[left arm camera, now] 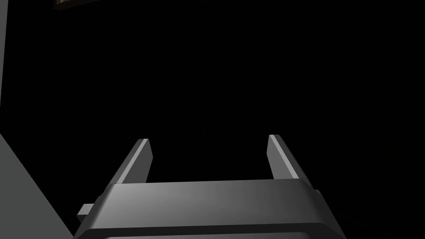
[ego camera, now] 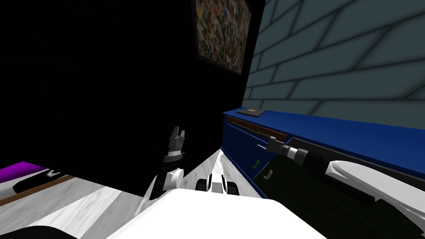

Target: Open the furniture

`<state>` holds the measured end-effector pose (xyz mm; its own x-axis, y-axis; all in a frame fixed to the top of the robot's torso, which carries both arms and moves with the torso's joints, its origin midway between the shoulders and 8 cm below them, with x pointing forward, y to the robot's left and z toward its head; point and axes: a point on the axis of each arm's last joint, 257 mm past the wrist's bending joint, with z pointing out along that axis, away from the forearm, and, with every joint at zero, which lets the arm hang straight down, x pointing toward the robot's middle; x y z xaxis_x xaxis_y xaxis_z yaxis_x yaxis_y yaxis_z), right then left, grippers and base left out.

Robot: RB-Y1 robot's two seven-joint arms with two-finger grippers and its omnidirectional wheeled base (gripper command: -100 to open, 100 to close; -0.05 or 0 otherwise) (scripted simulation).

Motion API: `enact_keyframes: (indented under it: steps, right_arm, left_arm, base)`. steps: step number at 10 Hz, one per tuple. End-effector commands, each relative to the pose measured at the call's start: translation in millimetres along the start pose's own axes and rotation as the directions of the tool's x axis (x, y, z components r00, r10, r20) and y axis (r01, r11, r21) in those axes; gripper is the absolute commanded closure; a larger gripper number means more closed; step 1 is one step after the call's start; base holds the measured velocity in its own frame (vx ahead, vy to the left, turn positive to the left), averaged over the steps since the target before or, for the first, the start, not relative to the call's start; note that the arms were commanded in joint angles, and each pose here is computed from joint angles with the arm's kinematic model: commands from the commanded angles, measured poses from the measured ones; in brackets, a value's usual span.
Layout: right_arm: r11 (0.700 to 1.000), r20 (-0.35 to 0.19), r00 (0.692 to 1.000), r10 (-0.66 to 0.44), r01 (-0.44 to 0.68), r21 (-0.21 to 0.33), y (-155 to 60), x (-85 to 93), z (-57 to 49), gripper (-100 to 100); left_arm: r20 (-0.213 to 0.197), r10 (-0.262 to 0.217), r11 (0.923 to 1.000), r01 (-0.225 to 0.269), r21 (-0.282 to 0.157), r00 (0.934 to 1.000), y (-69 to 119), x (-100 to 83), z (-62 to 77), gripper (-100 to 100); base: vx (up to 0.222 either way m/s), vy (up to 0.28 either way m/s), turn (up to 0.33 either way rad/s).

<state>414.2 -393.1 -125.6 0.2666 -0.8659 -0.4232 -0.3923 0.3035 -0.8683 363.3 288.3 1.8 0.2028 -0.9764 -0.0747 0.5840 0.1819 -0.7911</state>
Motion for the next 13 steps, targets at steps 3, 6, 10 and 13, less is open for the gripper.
enact_keyframes:
  steps: [3,6,10,13]
  right_arm:
    - [0.961,-0.099,0.957,-0.272,0.264,-0.087,-24.6,41.1,-10.8,-100]
    - [0.912,-0.134,0.905,-0.404,0.387,-0.138,-42.0,57.9,-16.2,-100]
    - [0.909,-0.135,0.902,-0.411,0.393,-0.140,-42.8,60.1,-16.8,100]
    - [0.916,-0.197,0.896,-0.398,0.376,-0.139,-57.9,91.4,-26.7,100]
  left_arm:
    - [0.000,0.000,1.0000,0.000,0.000,1.0000,0.0,0.0,0.0,0]
    - [0.000,0.000,1.0000,0.000,0.000,1.0000,0.0,0.0,0.0,0]
    - [0.000,0.000,1.0000,0.000,0.000,1.0000,0.0,0.0,0.0,0]
    - [0.000,0.000,1.0000,0.000,0.000,1.0000,-0.1,0.1,0.2,0]
  base:
    - [0.048,0.089,-0.050]
    - [0.033,0.058,-0.038]
    - [0.010,0.024,-0.007]
    - [-0.129,0.071,0.190]
